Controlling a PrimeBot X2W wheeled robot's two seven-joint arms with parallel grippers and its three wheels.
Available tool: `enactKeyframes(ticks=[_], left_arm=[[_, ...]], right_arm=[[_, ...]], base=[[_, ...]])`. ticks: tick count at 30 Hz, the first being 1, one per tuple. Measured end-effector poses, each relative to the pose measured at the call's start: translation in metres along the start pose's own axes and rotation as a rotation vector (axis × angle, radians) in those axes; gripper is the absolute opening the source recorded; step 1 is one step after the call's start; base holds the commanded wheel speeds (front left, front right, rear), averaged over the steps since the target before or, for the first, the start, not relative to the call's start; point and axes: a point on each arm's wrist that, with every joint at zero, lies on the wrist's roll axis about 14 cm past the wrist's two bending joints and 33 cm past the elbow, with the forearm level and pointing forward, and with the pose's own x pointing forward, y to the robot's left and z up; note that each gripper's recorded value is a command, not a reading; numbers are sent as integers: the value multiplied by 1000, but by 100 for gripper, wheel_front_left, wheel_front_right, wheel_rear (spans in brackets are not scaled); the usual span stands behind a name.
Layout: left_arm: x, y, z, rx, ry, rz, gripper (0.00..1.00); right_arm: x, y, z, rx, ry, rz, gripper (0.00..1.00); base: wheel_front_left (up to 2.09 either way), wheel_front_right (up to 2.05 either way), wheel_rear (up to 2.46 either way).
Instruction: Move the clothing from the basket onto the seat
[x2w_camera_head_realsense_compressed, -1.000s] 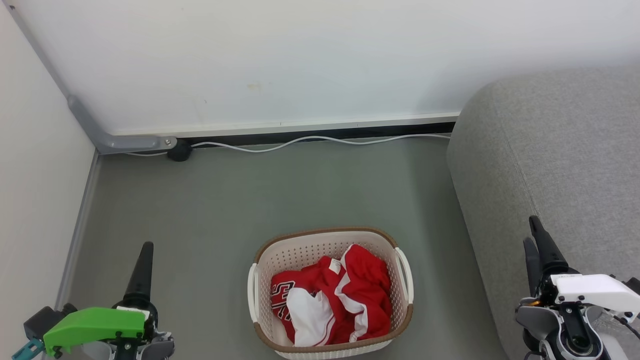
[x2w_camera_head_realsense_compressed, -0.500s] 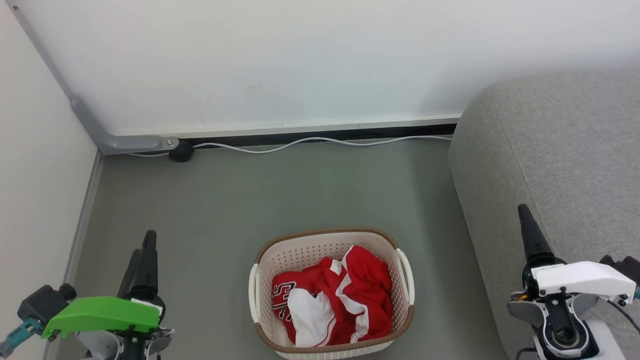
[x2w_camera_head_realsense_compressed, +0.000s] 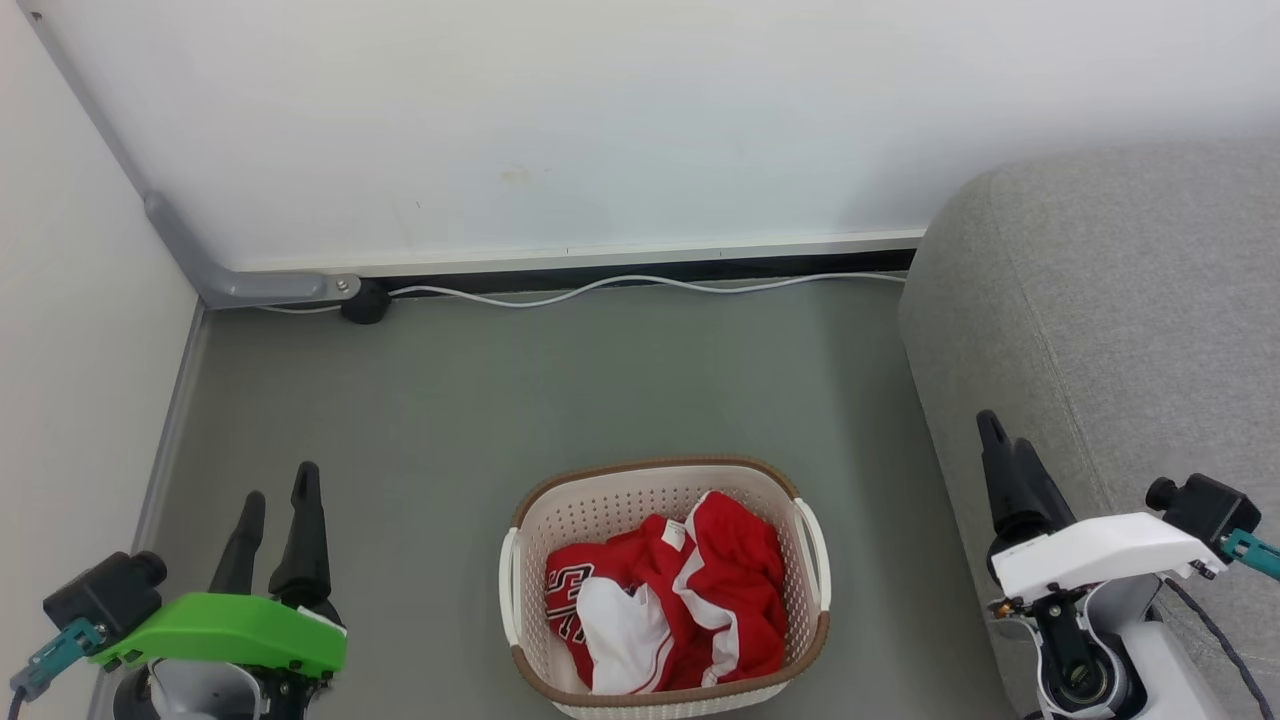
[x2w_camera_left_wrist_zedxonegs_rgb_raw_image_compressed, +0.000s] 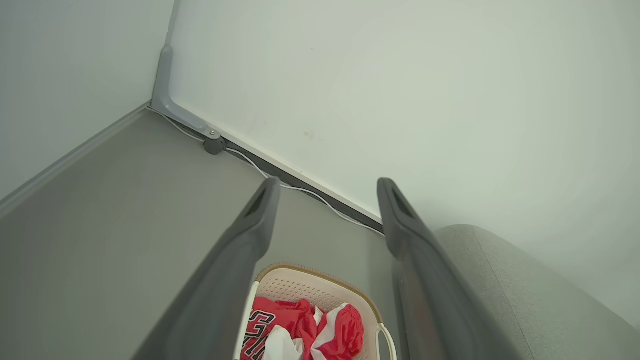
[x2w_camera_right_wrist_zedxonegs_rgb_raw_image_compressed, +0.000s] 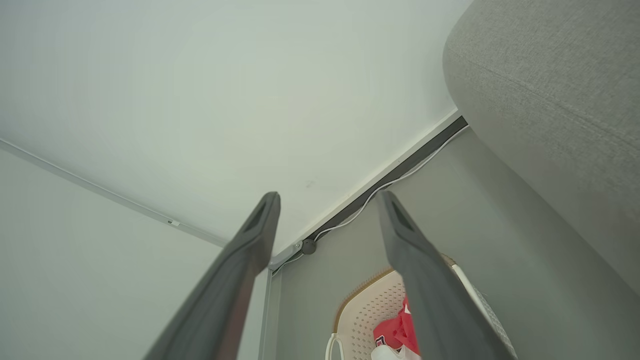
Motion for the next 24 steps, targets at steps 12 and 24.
enactKeyframes(ticks=[12,24], left_arm=[[-6,-2,-3,207,-10,-8,100],[-13,-3,-6,381,-30,-13,100]], right_arm=[[-2,12,-14,-210,14,35,100],[-4,15,-26,-378,22,54,100]], base=[[0,0,0],[0,0,0]])
